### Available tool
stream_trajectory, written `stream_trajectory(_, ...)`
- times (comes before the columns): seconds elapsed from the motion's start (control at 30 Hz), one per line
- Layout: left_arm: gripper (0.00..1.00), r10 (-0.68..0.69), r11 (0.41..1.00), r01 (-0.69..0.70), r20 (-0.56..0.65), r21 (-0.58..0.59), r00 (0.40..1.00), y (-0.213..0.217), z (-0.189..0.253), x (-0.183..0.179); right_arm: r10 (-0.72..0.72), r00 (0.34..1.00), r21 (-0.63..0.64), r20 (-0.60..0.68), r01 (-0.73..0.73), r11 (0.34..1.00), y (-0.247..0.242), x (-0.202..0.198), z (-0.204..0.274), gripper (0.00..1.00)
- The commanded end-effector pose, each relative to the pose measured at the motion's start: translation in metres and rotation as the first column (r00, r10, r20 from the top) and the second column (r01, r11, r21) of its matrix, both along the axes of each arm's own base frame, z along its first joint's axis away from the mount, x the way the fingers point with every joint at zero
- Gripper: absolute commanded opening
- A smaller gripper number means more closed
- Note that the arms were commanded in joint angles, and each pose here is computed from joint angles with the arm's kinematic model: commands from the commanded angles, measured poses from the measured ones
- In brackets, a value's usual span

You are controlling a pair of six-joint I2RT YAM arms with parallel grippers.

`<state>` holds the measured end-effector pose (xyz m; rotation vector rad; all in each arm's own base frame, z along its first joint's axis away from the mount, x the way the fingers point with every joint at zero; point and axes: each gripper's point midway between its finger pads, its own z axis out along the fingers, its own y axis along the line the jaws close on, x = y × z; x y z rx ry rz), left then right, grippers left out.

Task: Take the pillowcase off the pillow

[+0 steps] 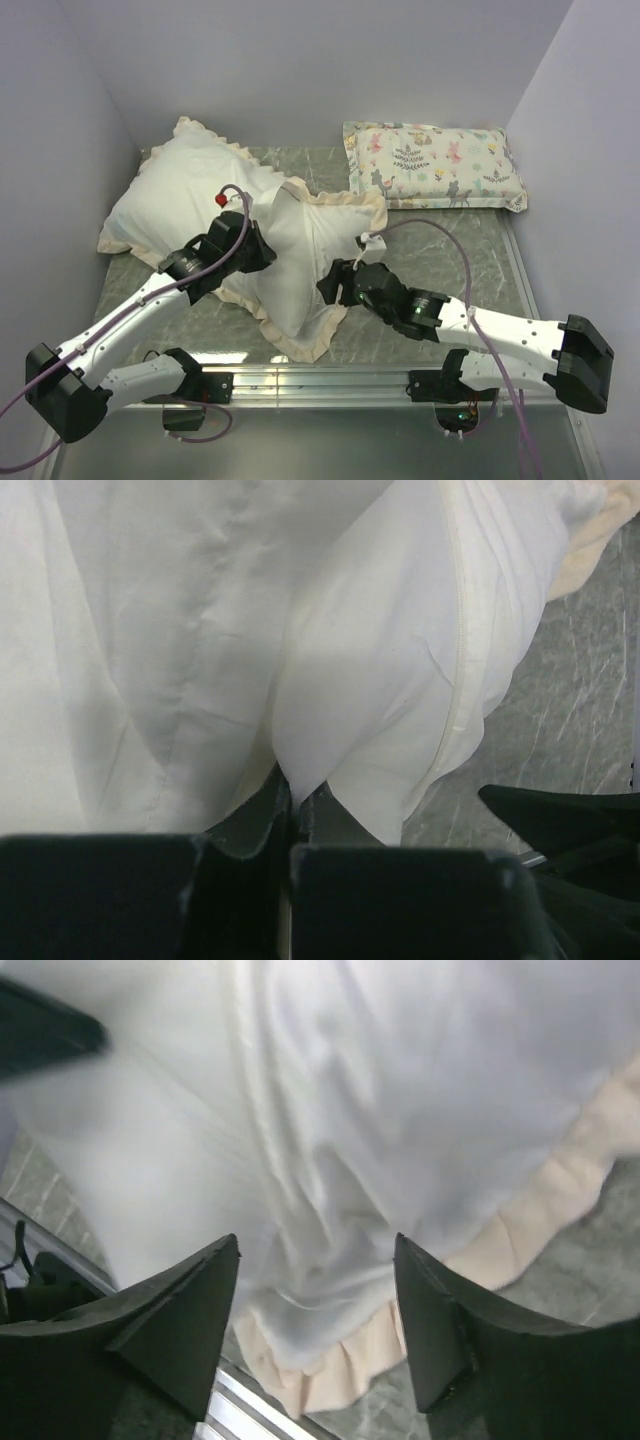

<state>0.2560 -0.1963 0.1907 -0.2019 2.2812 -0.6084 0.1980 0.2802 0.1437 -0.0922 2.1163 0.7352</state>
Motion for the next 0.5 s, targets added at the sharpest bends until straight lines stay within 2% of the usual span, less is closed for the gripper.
stream_trajectory(0.0, 0.01, -0.069, 0.993, 0.073, 0.047, -0.095, 0.997, -0.026, 0.014, -0.008, -0.005, 0.996, -0.072, 0.093, 0.012, 0.997, 0.006, 0.019, 0.035, 0.73)
stream_trajectory(0.07, 0.01, -0.067, 0.993, 0.071, 0.044, -0.090, 0.997, -0.029, 0.012, -0.010, 0.010, 0.996, -0.108, 0.091, -0.001, 0.994, 0.022, 0.028, 0.040, 0.75)
stream_trajectory(0.17, 0.00, -0.069, 0.994, 0.072, 0.046, -0.077, 0.997, -0.033, 0.014, -0.014, -0.052, 0.995, -0.243, 0.083, 0.071, 0.967, 0.025, 0.050, 0.023, 0.75)
stream_trajectory(0.27, 0.01, -0.061, 0.996, 0.064, 0.048, -0.069, 0.997, -0.028, 0.017, -0.020, -0.153, 0.984, -0.347, 0.089, 0.174, 0.922, 0.002, 0.069, 0.009, 0.57)
stream_trajectory(0.3, 0.00, -0.058, 0.995, 0.062, 0.055, -0.072, 0.997, -0.026, 0.022, -0.022, -0.175, 0.980, -0.353, 0.093, 0.197, 0.915, -0.005, 0.073, 0.008, 0.43)
stream_trajectory(0.33, 0.00, -0.054, 0.996, 0.058, 0.054, -0.069, 0.997, -0.024, 0.023, -0.023, -0.212, 0.972, -0.349, 0.099, 0.233, 0.908, -0.017, 0.082, 0.009, 0.35)
stream_trajectory(0.47, 0.00, -0.044, 0.997, 0.049, 0.065, -0.067, 0.997, -0.013, 0.034, -0.031, -0.308, 0.944, -0.360, 0.120, 0.331, 0.872, -0.056, 0.103, 0.015, 0.18)
